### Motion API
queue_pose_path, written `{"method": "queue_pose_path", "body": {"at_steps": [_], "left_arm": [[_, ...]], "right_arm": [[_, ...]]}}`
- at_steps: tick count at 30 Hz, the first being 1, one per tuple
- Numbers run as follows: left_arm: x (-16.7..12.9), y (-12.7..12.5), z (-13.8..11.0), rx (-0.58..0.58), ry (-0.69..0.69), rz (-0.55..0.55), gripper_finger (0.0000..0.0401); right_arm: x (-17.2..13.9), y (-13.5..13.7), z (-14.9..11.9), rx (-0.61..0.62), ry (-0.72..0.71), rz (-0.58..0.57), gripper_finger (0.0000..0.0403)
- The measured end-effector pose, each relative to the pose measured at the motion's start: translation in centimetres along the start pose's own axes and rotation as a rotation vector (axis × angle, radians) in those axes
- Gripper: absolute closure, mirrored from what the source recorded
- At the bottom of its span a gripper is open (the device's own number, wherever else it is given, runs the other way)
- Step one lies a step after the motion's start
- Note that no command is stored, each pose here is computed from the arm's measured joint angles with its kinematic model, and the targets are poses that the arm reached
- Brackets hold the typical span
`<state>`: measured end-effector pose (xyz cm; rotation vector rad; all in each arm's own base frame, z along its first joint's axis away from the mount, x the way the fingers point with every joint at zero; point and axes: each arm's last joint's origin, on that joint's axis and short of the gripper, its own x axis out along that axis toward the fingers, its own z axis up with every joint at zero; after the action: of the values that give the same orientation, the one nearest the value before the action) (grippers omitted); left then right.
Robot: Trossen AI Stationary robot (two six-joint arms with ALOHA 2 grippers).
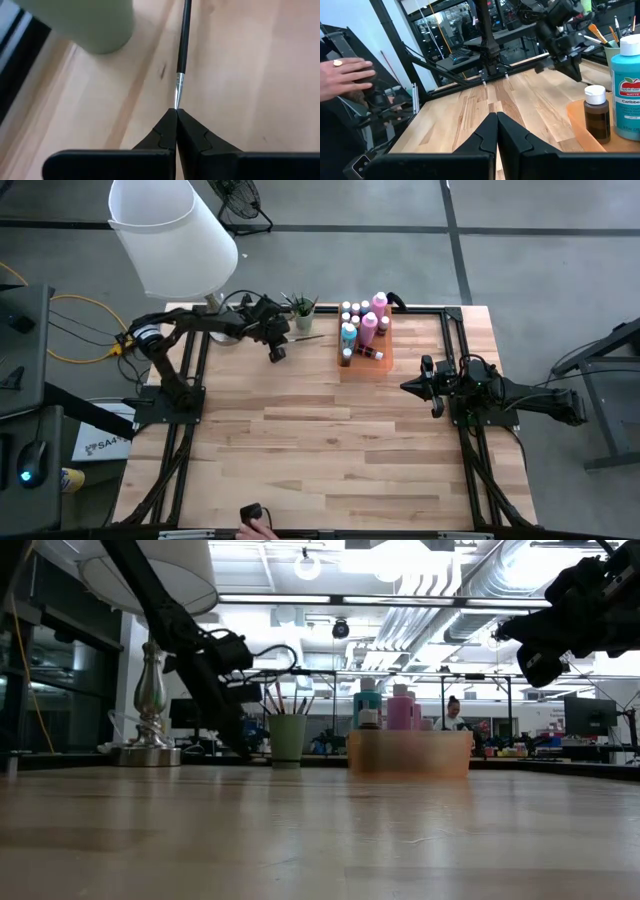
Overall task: Pick & Place Paint Supplies
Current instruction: Put the black paint brush into the green cup
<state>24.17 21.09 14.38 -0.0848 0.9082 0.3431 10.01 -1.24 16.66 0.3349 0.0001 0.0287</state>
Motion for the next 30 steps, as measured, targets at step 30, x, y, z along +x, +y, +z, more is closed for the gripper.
{"method": "queue_pose_path", "body": {"at_steps": [30], "left_arm": [[-16.5,-7.1,11.3,0.42,0.054,0.274,0.0401]], "right_arm": [[0.0,0.0,0.0,0.0,0.0,0.0,0.0401]]}}
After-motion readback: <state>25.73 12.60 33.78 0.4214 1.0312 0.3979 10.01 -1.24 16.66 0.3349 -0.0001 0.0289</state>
